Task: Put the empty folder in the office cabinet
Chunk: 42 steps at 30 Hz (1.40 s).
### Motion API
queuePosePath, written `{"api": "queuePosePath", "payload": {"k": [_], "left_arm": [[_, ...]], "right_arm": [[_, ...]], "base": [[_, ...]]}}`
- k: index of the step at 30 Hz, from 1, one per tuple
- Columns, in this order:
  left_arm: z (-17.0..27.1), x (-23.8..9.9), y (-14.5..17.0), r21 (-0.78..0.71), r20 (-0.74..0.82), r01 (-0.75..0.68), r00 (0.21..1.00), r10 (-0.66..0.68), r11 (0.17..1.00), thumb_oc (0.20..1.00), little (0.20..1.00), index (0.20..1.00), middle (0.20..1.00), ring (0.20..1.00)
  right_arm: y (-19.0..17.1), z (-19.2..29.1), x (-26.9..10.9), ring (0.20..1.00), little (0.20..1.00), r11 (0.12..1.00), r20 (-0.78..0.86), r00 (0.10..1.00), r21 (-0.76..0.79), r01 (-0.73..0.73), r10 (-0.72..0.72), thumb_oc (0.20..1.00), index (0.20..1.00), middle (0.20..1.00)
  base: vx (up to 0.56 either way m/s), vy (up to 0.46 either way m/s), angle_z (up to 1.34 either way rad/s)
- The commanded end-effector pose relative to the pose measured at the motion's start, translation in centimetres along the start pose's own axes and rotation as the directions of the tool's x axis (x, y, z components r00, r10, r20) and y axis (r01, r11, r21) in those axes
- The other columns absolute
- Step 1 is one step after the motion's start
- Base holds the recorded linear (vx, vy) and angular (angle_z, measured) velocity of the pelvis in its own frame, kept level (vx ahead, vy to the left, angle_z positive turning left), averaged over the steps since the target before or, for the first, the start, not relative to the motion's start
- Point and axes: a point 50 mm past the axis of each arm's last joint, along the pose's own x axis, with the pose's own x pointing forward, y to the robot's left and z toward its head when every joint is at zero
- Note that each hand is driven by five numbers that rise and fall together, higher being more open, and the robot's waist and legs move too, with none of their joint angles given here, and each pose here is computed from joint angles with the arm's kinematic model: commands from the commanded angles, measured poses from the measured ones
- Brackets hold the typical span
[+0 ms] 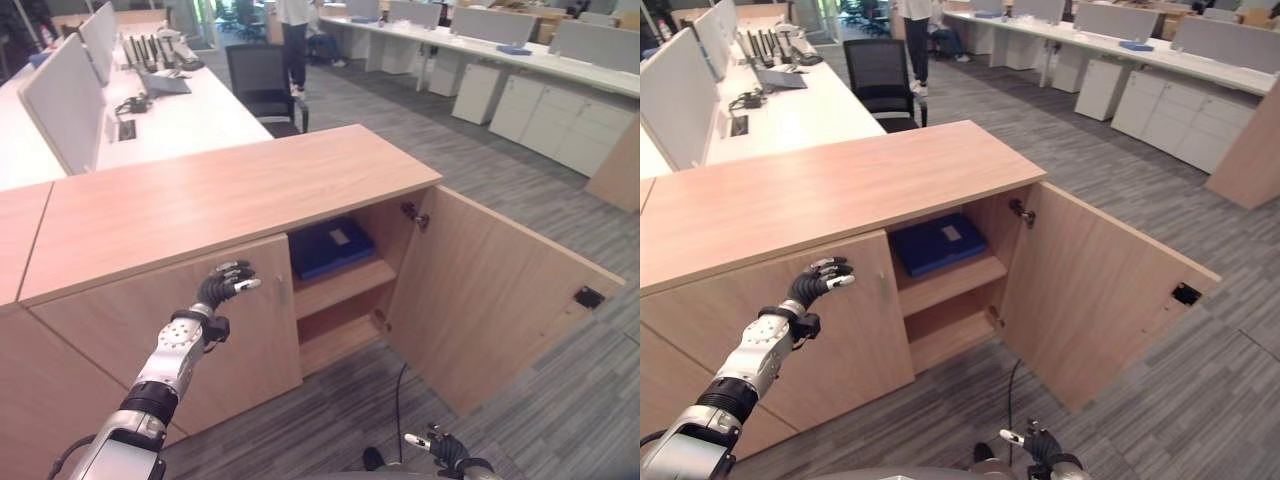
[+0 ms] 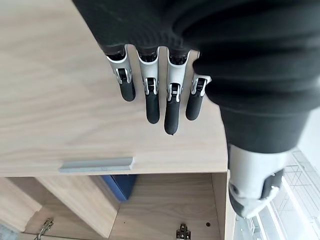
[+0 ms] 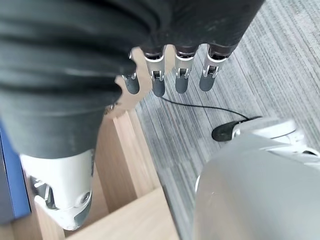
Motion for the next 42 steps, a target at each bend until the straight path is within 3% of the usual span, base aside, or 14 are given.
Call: {"api": "queuePosePath", "payload": {"k": [1, 4, 6, 9, 18, 28, 35, 42], "left_arm": [[6.0, 1.8, 0.2, -0.026, 0.24, -0.029, 0.97, 0.035, 0.999, 1.0, 1.0, 1.0, 1.0, 1.0], [5.7, 1.3, -0.8, -0.034, 0.256, 0.014, 0.967, -0.005, 0.999, 1.0, 1.0, 1.0, 1.0, 1.0], [3.6, -0.3, -3.7, -0.063, 0.241, 0.123, 0.965, -0.104, 0.99, 1.0, 1.0, 1.0, 1.0, 1.0], [1.0, -2.2, -5.1, -0.12, 0.188, 0.186, 0.969, -0.161, 0.975, 1.0, 1.0, 1.0, 1.0, 1.0], [-4.7, -6.4, -4.7, -0.19, -0.004, 0.218, 0.975, -0.223, 0.957, 1.0, 1.0, 1.0, 1.0, 1.0], [-5.4, -6.4, -5.0, -0.242, -0.027, 0.2, 0.977, -0.212, 0.949, 1.0, 1.0, 1.0, 1.0, 1.0], [-5.5, -6.0, -6.4, -0.271, -0.029, 0.222, 0.971, -0.239, 0.937, 1.0, 1.0, 1.0, 1.0, 1.0], [-6.0, -6.2, -6.7, -0.273, -0.043, 0.22, 0.97, -0.24, 0.936, 1.0, 1.0, 1.0, 1.0, 1.0]], "right_arm": [[-1.5, 3.3, 0.6, 1.0, 1.0, 0.999, 0.097, 0.995, -0.02, 0.038, -0.036, 1.0, 1.0, 1.0], [-1.2, 3.6, 0.7, 1.0, 1.0, 0.999, 0.102, 0.994, -0.013, 0.036, -0.034, 1.0, 1.0, 1.0], [-1.3, 3.4, 0.9, 1.0, 1.0, 0.999, 0.081, 0.995, 0.018, 0.05, -0.051, 1.0, 1.0, 1.0], [-1.7, 3.0, 0.8, 1.0, 1.0, 0.997, 0.069, 0.995, 0.042, 0.064, -0.067, 1.0, 1.0, 1.0], [-4.6, 1.6, 0.2, 1.0, 1.0, 0.981, 0.011, 0.988, 0.118, 0.152, -0.154, 1.0, 1.0, 1.0], [-6.2, 1.8, -0.2, 1.0, 1.0, 0.982, 0.028, 0.984, 0.077, 0.173, -0.176, 1.0, 1.0, 1.0], [-9.2, 3.8, -0.7, 1.0, 1.0, 0.963, 0.08, 0.961, 0.053, 0.263, -0.266, 1.0, 1.0, 1.0], [-8.5, 4.4, -0.1, 1.0, 1.0, 0.968, 0.074, 0.966, 0.064, 0.242, -0.247, 1.0, 1.0, 1.0]], "base": [[-0.05, 0.006, -0.45], [-0.04, -0.003, -0.22], [-0.05, -0.063, 0.02], [-0.02, -0.125, -0.21], [0.11, -0.444, -0.47], [0.09, -0.344, -0.05], [0.08, -0.351, 0.17], [0.11, -0.141, -0.27]]}}
